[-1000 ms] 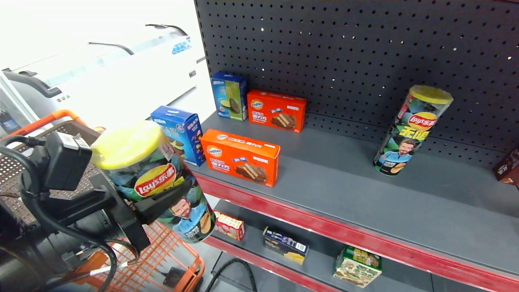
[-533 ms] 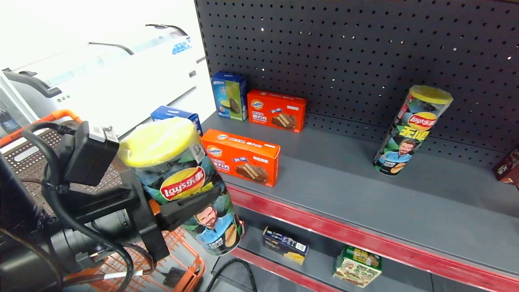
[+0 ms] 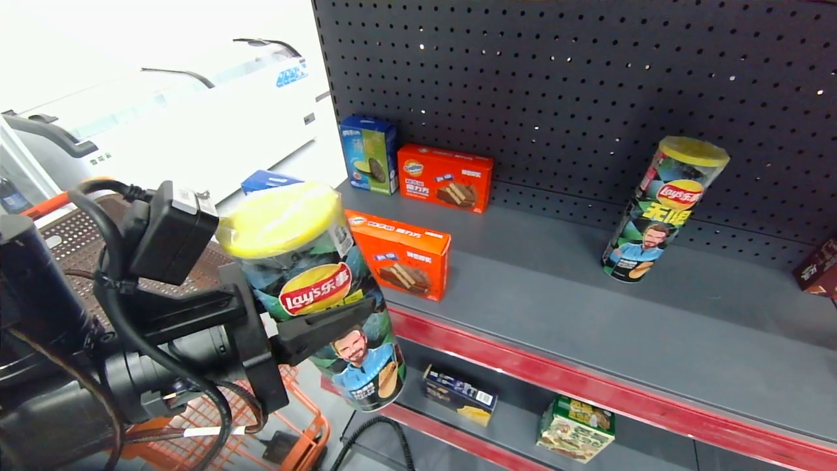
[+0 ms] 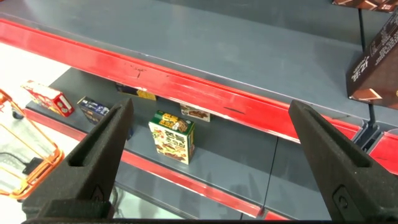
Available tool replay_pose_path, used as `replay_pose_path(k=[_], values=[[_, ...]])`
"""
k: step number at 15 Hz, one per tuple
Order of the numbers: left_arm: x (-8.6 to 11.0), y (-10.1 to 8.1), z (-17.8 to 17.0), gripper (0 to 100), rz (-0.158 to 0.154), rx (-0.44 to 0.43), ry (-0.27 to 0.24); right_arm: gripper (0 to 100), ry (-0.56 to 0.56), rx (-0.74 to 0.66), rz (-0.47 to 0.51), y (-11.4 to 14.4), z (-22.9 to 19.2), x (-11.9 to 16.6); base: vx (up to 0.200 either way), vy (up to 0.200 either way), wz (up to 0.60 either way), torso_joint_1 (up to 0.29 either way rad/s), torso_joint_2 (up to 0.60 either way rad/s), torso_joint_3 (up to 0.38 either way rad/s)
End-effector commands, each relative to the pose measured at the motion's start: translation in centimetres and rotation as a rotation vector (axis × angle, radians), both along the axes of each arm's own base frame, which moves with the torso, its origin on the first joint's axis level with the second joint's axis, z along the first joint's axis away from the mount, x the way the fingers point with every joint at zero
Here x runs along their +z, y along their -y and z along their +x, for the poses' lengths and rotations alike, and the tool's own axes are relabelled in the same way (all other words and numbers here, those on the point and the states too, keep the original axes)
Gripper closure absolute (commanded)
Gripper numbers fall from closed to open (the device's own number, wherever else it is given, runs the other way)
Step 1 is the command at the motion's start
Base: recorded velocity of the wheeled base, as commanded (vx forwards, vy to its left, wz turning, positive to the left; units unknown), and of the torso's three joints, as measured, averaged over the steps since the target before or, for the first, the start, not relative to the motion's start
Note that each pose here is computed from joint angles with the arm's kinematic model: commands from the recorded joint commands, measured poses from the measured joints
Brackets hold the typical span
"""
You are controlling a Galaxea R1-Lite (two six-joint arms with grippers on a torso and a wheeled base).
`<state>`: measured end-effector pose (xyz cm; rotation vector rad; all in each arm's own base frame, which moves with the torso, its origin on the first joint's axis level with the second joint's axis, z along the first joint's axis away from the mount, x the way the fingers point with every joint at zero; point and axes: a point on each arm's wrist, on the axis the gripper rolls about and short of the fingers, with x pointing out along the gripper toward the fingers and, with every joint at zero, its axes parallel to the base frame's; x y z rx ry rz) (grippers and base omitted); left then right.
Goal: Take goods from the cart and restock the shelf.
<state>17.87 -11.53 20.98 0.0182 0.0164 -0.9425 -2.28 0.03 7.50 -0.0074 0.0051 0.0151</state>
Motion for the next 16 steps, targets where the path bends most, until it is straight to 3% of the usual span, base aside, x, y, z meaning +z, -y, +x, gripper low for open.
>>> replay_pose_path(k=[1,8,16], values=[[-0.49,0.38,0.57,100,0.012,-0.004,-0.017,0,0.001,0.0,0.0,0.0,0.0,0.01,0.0,0.0,-0.6,0.002,0.0,0.002],[-0.51,0.43,0.78,100,0.013,-0.001,-0.019,0,0.001,-0.001,0.0,0.0,0.0,0.01,0.0,0.0,-0.6,0.004,0.0,0.004],[-0.33,0.31,0.92,100,0.009,0.008,-0.012,0,0.0,-0.001,0.001,0.0,0.0,0.01,0.0,0.0,0.0,0.0,0.0,0.0]])
